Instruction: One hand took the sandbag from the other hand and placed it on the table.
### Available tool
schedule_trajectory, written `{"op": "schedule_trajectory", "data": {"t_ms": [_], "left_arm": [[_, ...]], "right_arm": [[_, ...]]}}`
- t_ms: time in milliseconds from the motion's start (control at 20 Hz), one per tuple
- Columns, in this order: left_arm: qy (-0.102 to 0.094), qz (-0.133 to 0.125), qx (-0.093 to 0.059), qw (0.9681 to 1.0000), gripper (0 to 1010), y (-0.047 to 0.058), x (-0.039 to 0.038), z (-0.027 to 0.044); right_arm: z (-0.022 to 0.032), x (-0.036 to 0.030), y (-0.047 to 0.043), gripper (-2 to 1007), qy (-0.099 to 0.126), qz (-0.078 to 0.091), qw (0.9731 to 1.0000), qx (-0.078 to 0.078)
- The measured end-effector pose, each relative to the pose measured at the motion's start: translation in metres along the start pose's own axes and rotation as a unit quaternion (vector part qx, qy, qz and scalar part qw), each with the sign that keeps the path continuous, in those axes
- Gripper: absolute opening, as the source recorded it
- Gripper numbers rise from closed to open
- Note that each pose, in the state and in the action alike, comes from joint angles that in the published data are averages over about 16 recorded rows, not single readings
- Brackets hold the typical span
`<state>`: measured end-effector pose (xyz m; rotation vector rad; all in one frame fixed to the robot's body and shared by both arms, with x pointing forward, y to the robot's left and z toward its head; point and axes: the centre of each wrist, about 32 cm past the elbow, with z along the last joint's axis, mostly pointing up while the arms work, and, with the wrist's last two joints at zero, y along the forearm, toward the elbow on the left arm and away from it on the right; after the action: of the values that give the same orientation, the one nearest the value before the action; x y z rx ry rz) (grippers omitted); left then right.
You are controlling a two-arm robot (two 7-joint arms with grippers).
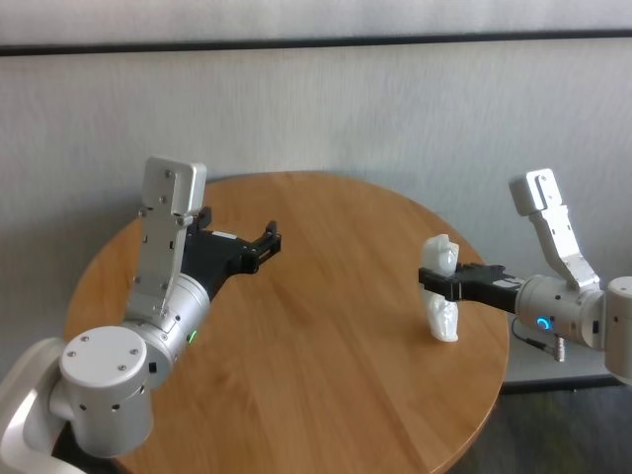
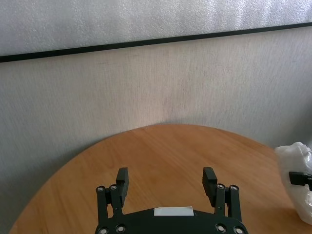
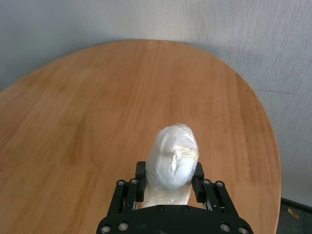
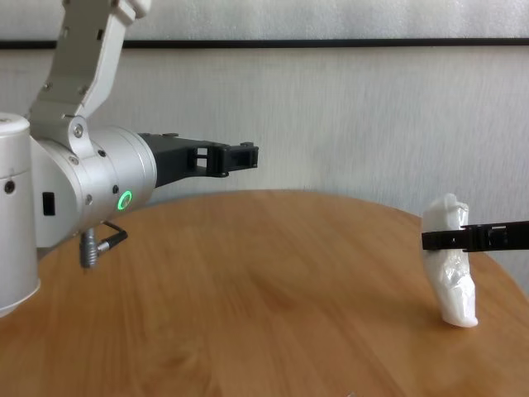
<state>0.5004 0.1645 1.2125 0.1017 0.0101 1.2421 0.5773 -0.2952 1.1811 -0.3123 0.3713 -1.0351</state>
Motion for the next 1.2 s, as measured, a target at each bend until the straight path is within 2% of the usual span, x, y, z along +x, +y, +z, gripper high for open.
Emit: {"op": "schedule_trajectory", "data": {"t_ms": [200, 400, 900, 1200], "left_arm": [[0.000, 0.000, 0.000, 1.0000, 1000, 0.0000, 0.0000, -0.0001], [0.000, 0.000, 0.000, 1.0000, 1000, 0.0000, 0.0000, -0.0001], [0.000, 0.000, 0.000, 1.0000, 1000, 0.0000, 0.0000, -0.0002], [0.000, 0.000, 0.000, 1.0000, 1000, 0.0000, 0.0000, -0.0002]], "right_arm": [[0.0000, 0.0007, 0.0022, 569, -0.003, 0.000, 1.0000, -0.008], [-0.0002, 0.0003, 0.0017, 621, -0.002, 0.000, 1.0000, -0.006], [-0.0004, -0.0004, 0.0002, 863, 0.000, 0.000, 1.0000, -0.002], [-0.0004, -0.0007, -0.0003, 968, 0.001, 0.000, 1.0000, -0.001]]}}
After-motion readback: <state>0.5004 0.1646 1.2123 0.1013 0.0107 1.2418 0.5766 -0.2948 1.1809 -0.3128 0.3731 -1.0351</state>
